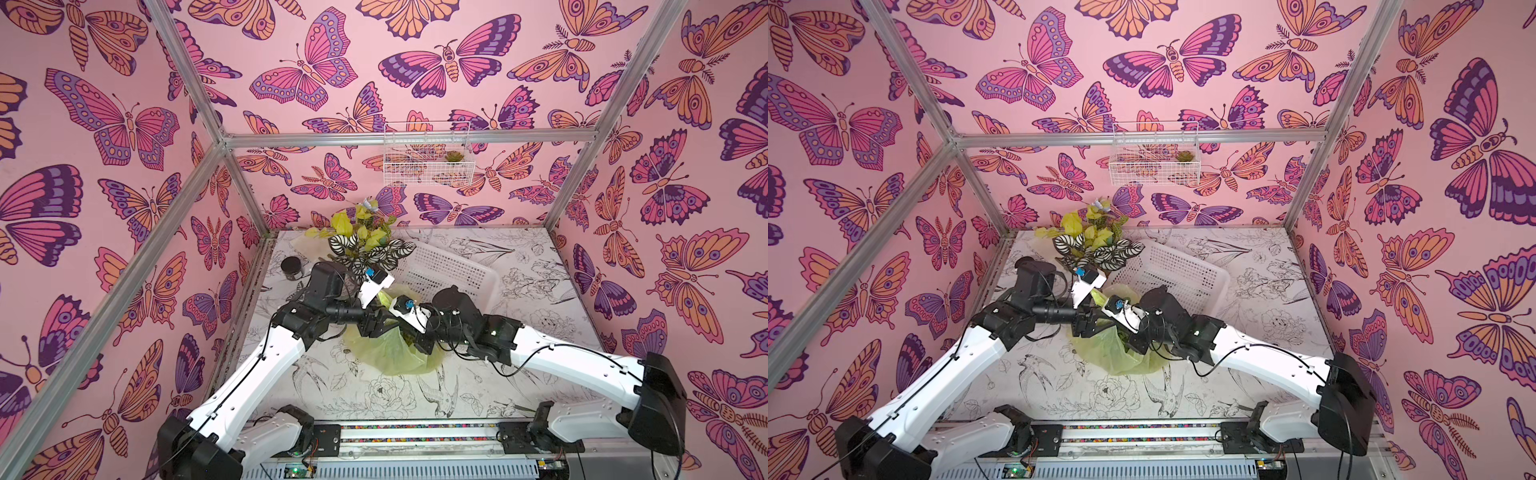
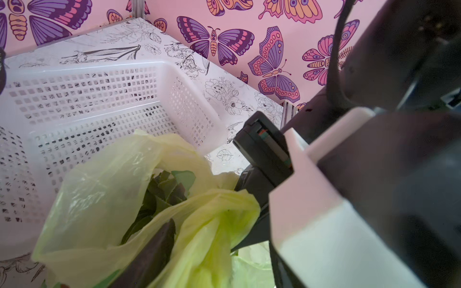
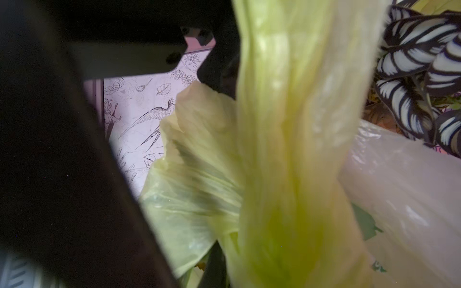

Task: Place the pineapple into a plastic bag & tie a knot
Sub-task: Cross the plastic bag at the center of the board.

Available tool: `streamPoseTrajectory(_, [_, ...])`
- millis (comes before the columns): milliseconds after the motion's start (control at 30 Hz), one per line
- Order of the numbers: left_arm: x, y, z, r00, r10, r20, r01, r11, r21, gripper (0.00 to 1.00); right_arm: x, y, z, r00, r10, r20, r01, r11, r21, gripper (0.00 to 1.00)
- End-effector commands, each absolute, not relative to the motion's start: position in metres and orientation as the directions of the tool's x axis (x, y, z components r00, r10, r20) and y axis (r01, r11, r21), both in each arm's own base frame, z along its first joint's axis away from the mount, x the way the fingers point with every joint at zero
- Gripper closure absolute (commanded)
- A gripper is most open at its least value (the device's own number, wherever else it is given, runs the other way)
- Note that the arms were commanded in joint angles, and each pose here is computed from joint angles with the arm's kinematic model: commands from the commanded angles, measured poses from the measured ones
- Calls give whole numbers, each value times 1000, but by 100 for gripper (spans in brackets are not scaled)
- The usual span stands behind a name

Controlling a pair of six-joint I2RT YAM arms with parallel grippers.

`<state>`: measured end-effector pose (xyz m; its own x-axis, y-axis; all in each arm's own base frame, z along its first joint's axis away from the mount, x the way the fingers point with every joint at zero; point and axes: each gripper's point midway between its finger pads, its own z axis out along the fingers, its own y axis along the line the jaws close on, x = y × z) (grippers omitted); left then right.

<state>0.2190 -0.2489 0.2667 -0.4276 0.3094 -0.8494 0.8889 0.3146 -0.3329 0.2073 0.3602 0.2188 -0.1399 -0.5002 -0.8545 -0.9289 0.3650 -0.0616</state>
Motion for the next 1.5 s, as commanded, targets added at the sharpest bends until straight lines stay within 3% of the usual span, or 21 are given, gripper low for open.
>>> streamPoseTrajectory(0, [216,-253,264,-391,335,-857,908,289,-302,44,206,361,222,-147,-484,-862,-928,370,-50,100])
streamPoseTrajectory(133, [222,-252,259,-384,349,-855,907,317,-278,75,204,358,220,-151,-497,-855,-927,371,-52,100])
streamPoseTrajectory(200, [221,-251,258,-370,353,-860,911,318,-261,85,202,356,221,-154,-499,-853,-929,367,-47,99])
streamPoseTrajectory(333, [219,-253,256,-349,366,-863,920,310,-240,100,197,349,225,-180,-504,-845,-926,376,-28,70])
streamPoseTrajectory(367, [219,-253,255,-339,371,-865,922,313,-227,100,193,346,226,-192,-511,-838,-928,371,-14,60])
streamPoseTrajectory(467, [220,-253,255,-303,368,-879,926,332,-181,100,178,332,239,-230,-529,-816,-934,357,32,48])
streamPoseTrajectory(600, [223,-251,256,-264,350,-899,925,356,-133,100,153,312,264,-331,-525,-784,-921,361,147,44])
streamPoseTrajectory(700, [223,-249,254,-238,344,-908,925,366,-104,100,149,302,297,-470,-447,-761,-854,448,264,44])
streamPoseTrajectory(800, [222,-248,260,-186,312,-931,929,365,-64,100,175,285,323,-688,-211,-695,-612,683,399,47])
streamPoseTrajectory(867, [219,-248,262,-157,298,-941,932,360,-41,100,194,267,333,-812,67,-580,-304,799,518,47])
streamPoseTrajectory(967, [216,-248,264,-122,286,-950,937,349,-15,100,202,272,342,-865,337,-372,-9,730,683,46])
streamPoseTrajectory(1033, [216,-249,262,-114,291,-950,938,348,-6,100,206,290,348,-870,427,-246,97,639,763,32])
streamPoseTrajectory(1067, [215,-249,260,-112,297,-948,938,347,-3,100,207,297,348,-875,441,-198,132,611,780,29])
streamPoseTrajectory(1300, [219,-250,257,-72,322,-944,931,362,53,100,206,309,307,-827,551,108,439,514,737,17])
streamPoseTrajectory(1467, [215,-251,255,-53,332,-942,932,356,74,100,203,329,271,-770,576,275,580,452,678,18])
